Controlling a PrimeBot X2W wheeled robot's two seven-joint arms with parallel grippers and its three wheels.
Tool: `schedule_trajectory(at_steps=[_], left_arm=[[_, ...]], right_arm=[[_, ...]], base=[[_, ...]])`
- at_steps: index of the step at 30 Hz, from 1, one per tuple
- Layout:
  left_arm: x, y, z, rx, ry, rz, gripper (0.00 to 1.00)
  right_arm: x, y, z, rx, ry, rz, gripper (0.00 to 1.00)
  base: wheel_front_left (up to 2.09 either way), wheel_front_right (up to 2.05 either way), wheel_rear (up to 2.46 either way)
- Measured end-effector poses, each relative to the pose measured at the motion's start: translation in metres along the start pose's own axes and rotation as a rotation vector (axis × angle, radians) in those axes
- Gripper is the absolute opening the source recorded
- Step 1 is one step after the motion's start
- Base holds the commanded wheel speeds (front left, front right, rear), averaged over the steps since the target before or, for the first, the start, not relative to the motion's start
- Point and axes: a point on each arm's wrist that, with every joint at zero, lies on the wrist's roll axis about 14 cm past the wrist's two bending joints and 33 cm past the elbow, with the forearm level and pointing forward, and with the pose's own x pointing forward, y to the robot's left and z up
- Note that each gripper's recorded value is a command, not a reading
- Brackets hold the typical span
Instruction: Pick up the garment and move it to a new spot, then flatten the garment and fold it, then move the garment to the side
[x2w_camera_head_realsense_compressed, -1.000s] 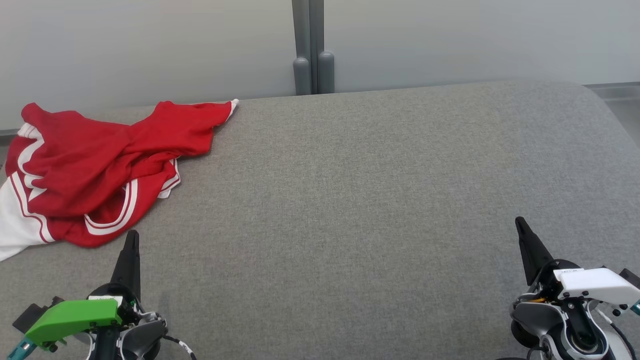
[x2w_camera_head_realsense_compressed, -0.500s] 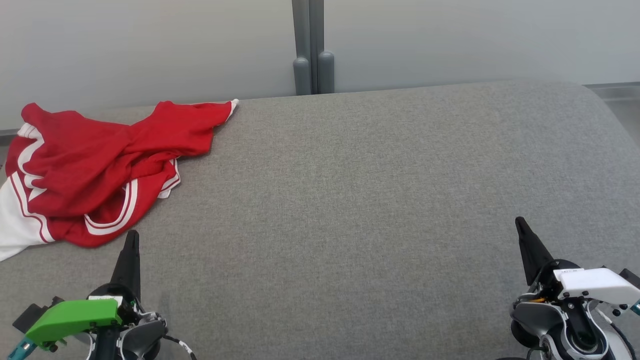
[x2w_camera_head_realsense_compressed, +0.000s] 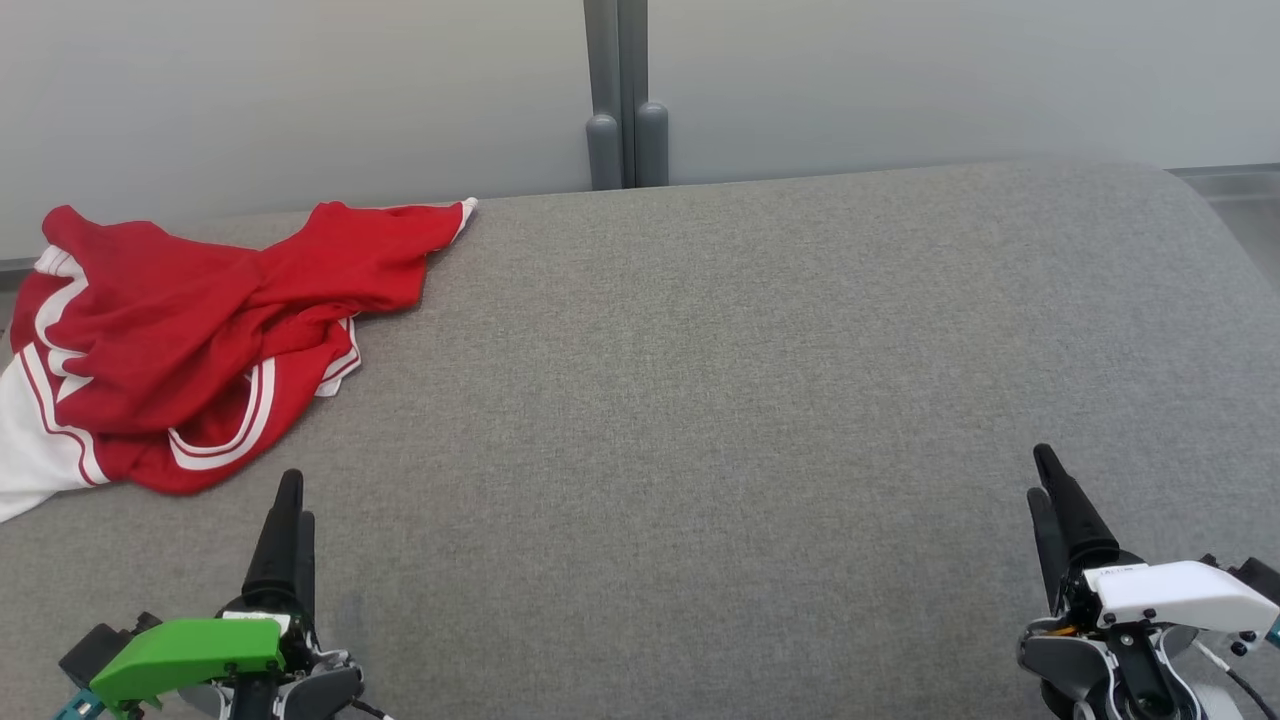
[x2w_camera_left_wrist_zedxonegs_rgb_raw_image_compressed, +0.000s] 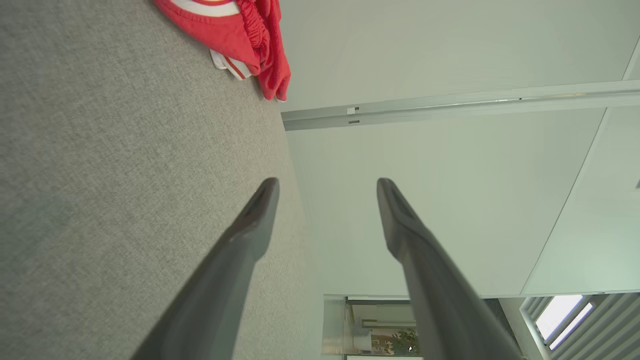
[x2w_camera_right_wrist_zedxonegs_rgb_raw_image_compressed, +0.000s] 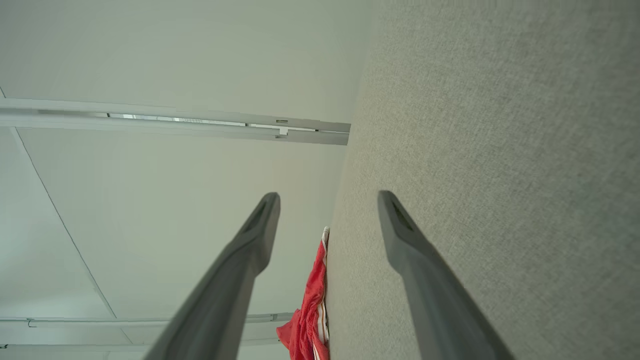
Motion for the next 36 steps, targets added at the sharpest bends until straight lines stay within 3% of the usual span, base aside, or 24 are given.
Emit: schedule_trajectory(at_steps=[7,17,36], left_arm=[[0.0,0.002,-0.006,0.12,0.019,0.013,1.0],[-0.001,0.01,-0.022,0.456,0.086,0.041,1.0],[-0.007,0.022,-0.027,0.788,0.111,0.051,1.0]], right_arm=[[0.001,0.01,0.001,-0.178,-0.006,0.027,1.0],[-0.001,0.02,-0.003,-0.53,-0.007,0.06,1.0],[-0.003,0.019,-0.003,-0.873,-0.017,0.07,1.0]], base=[[0.0,0.0,0.0],[0.0,0.0,0.0],[0.0,0.0,0.0]])
